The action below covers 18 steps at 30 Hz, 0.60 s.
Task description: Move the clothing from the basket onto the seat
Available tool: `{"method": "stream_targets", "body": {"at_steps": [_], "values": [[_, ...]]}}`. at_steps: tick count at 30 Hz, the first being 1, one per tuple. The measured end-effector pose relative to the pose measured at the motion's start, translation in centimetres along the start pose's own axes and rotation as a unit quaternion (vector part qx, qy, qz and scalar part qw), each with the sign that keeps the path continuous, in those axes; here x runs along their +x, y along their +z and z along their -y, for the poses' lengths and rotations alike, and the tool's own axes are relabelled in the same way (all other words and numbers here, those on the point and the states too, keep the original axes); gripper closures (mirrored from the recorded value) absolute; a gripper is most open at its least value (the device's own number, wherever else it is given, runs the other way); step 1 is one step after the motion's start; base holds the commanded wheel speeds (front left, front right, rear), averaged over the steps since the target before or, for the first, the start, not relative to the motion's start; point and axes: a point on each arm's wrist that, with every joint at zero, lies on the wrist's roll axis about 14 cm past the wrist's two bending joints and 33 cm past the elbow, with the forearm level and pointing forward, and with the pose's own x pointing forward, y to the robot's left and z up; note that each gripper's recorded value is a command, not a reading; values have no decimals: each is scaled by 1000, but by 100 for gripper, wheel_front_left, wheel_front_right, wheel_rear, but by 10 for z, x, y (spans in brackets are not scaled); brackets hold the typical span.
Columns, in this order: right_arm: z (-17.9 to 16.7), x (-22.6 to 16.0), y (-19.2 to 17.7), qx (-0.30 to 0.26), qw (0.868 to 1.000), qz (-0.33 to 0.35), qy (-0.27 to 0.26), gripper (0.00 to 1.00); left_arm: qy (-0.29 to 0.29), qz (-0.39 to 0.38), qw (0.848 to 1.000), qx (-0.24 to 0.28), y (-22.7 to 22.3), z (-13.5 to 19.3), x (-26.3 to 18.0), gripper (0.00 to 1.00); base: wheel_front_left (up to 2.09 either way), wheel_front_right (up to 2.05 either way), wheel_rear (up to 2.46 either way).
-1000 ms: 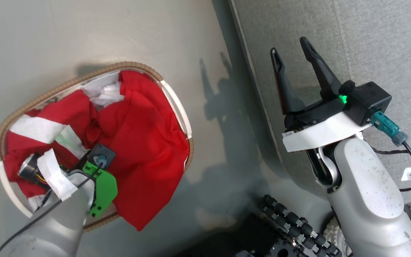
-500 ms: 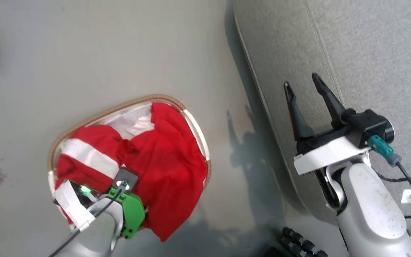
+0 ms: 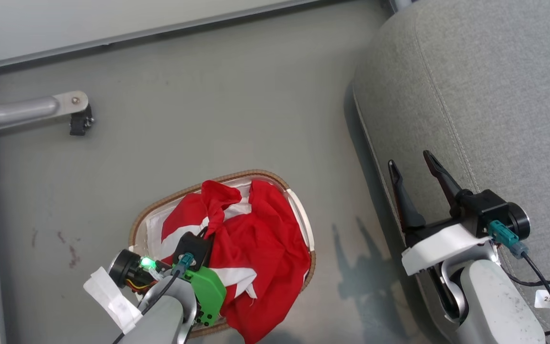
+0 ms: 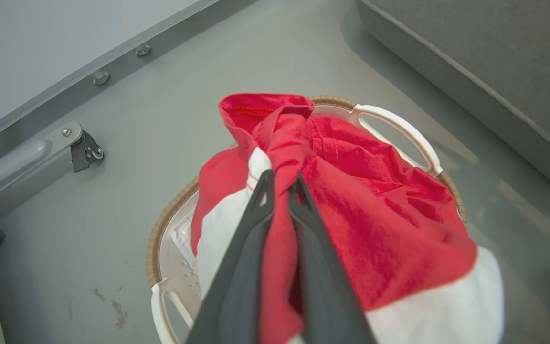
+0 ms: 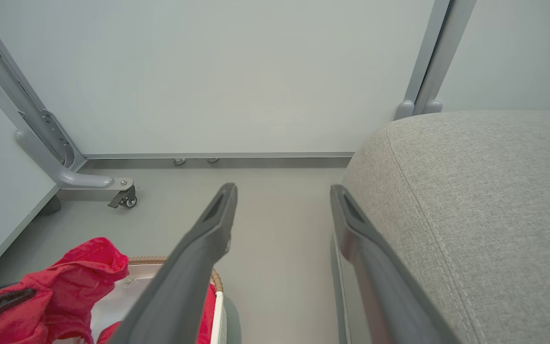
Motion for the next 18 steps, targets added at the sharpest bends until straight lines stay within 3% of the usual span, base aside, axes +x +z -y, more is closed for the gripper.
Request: {"method": "stream_targets", "body": {"at_steps": [10, 18], "values": [[-25, -15, 20, 2, 999, 25, 32, 0, 55, 129, 990, -24, 79, -16, -35, 100, 0, 0, 0], [-40, -29, 28, 4, 998, 35, 50, 0, 92, 243, 965, -35, 151, -33, -69, 100, 0, 0, 0]]}}
